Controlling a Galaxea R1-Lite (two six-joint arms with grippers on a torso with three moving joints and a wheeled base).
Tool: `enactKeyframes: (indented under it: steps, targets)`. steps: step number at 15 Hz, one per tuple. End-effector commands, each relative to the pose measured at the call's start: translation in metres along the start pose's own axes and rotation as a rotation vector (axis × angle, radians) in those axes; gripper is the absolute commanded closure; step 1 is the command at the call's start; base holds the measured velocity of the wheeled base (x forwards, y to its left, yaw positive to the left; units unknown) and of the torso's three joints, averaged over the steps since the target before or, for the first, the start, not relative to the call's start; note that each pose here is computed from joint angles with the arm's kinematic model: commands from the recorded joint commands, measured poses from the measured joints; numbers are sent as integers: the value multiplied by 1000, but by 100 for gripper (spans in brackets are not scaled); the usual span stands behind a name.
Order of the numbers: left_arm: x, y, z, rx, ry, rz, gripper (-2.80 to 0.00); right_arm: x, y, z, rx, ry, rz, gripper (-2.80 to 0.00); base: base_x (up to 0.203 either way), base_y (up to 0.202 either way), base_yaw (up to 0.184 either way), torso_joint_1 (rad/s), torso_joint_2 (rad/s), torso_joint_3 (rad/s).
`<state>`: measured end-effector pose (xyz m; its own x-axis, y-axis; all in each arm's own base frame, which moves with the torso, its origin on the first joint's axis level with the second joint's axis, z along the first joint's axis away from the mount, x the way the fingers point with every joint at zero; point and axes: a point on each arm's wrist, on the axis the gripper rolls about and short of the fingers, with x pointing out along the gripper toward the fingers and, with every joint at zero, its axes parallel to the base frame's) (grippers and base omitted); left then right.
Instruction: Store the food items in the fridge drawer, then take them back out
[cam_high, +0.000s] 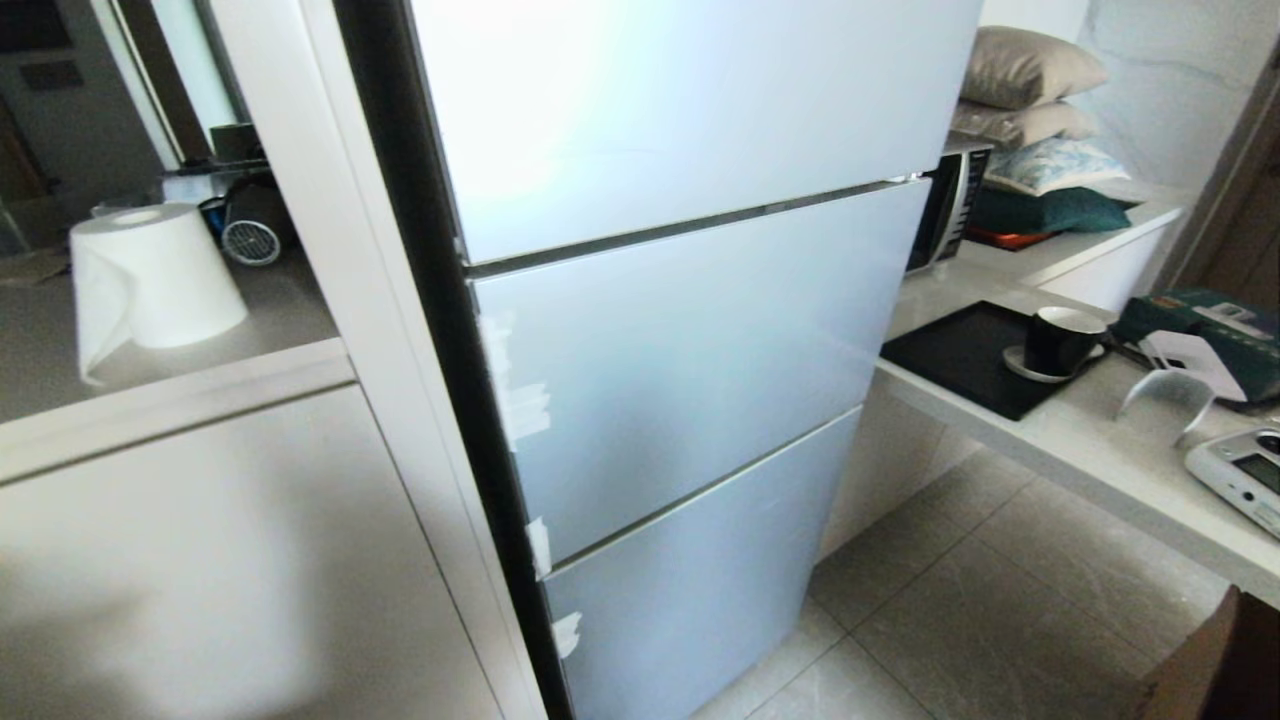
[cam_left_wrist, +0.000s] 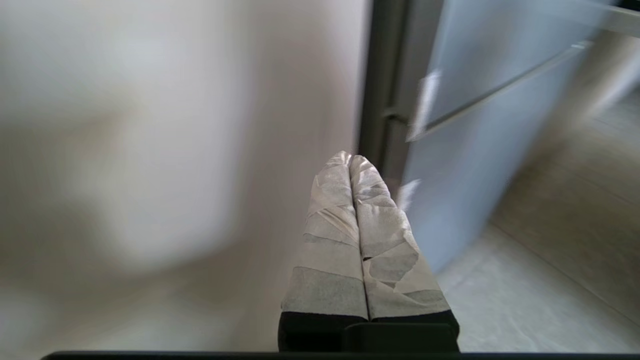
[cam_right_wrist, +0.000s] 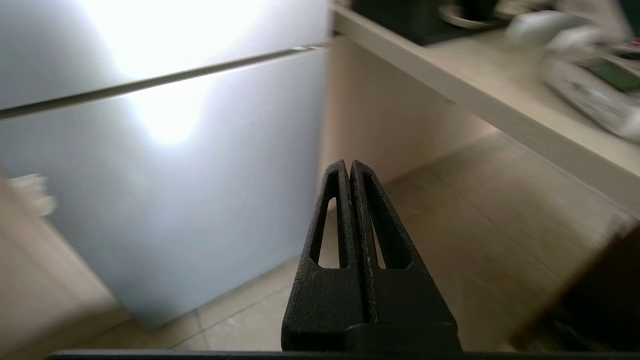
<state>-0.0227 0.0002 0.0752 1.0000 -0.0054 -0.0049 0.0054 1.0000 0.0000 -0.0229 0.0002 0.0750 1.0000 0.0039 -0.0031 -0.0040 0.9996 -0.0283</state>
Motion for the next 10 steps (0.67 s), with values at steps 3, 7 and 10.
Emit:
enactKeyframes:
  steps: [3,7,10]
  targets:
    - [0,0,0,5,-3,1,0,0,0,0,10,2,-1,0,-4,6,-77,3,-1,4]
    - [-7,-1,64,-18,-132,-49,0,0,0,0,19,2,-4,0,0,0,0,0,0,0]
    - [24,-2,106,-128,-8,-122,0,0,0,0,21,2,-4,0,0,0,0,0,0,0]
